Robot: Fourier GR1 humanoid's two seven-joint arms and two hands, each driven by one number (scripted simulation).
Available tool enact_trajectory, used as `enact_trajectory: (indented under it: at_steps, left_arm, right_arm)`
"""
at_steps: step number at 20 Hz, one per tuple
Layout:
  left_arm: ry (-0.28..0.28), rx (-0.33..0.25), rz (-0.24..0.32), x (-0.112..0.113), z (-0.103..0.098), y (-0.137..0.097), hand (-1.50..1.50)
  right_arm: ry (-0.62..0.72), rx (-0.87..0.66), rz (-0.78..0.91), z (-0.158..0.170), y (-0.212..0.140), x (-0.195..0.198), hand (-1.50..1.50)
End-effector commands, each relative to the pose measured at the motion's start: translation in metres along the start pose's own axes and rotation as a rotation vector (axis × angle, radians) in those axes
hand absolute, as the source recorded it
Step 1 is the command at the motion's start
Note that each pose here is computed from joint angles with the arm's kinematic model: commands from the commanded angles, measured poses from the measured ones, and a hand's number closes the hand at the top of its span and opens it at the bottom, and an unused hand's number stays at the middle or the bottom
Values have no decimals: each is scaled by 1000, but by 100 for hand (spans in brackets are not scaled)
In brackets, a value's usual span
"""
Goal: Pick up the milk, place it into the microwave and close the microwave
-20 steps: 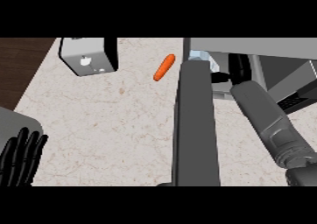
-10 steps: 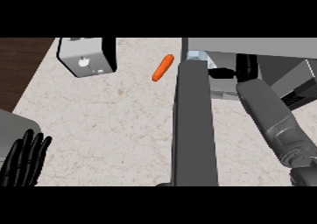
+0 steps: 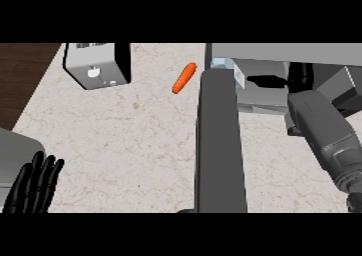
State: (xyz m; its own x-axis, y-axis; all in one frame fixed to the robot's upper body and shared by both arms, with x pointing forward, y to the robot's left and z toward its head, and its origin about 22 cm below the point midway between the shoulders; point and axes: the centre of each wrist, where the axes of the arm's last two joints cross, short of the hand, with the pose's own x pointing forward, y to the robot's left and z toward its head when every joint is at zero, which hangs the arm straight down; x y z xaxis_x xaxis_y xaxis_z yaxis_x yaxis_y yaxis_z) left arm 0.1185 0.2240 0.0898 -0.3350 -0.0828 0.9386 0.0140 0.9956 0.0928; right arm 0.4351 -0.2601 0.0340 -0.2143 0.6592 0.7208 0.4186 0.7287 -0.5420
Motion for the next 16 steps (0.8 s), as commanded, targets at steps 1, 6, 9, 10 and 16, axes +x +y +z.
enact_trajectory:
  at_steps: [1,6,9,10,16]
  left_arm:
    - [29,-4,-1,-19,6,-11,-150]
    - [22,8,6,-1,4,-8,-150]
    - [17,10,7,-1,5,2,-150]
    - [22,9,5,-7,-2,-11,-150]
    - [15,-4,46,2,2,-20,-150]
  right_arm:
    - [19,40,-90,3,2,-1,-150]
    - [-4,88,-198,2,-14,-13,-150]
    - [26,106,-236,18,-20,-32,-150]
    - [26,93,-269,27,-10,-33,-150]
    - [52,179,-372,47,-9,-49,-150]
